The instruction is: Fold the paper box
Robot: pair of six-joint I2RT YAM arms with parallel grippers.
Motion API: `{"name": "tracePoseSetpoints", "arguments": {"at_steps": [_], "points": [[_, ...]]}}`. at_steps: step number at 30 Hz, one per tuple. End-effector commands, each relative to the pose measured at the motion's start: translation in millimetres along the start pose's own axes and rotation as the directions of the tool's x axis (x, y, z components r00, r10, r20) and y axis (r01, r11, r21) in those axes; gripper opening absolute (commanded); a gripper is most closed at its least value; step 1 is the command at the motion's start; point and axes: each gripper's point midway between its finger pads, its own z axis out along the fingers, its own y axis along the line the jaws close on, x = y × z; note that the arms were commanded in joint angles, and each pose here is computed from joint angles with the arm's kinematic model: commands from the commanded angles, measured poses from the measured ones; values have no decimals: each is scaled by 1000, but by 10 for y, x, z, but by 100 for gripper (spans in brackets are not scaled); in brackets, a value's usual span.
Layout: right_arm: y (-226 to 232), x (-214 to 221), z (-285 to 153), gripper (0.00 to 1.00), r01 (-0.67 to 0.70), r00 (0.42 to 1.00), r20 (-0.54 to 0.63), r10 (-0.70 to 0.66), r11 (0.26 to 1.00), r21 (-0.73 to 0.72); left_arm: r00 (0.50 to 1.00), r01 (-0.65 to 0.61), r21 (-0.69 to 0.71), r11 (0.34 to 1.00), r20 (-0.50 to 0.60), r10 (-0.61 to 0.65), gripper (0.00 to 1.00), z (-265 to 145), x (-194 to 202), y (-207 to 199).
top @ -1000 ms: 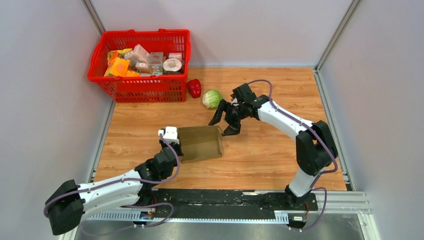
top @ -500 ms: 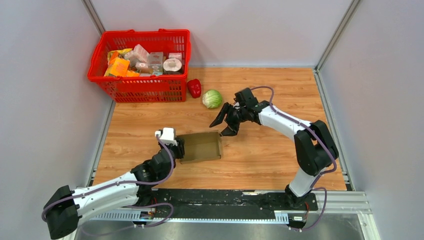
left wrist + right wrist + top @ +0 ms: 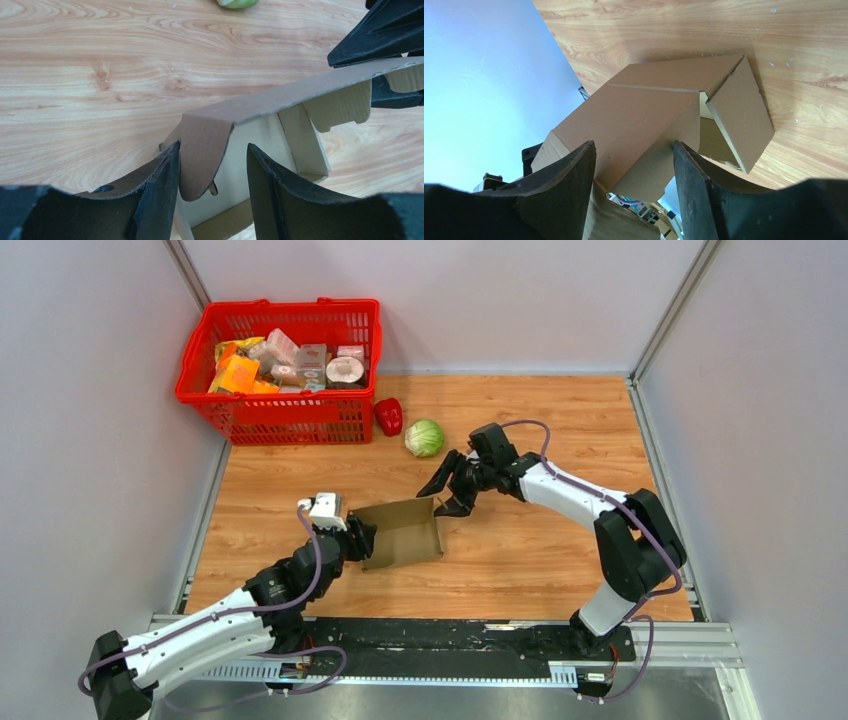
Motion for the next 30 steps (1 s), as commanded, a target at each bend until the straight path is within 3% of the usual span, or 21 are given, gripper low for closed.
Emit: {"name": "tracePoseSetpoints", "arguments": {"at_steps": [1,15,23,30], "points": [[255,46,-106,61,24,999,33,-21,997,-79,997,77,88,993,-34,-74,58,-40,-96,-268],[-61,109,59,48,48,998,36,-47,998,-28,996,11,16,1000,-86,-10,54,64,196,-100],[-121,97,125,47,38,998,43,-36,998,-49,994,50,86,995,-101,-41,69,-123,113,-164],[-78,65,133,47,33,998,58,-29,997,-67,976,144,72,987,-177,-130,69,-387,203,-41]]}}
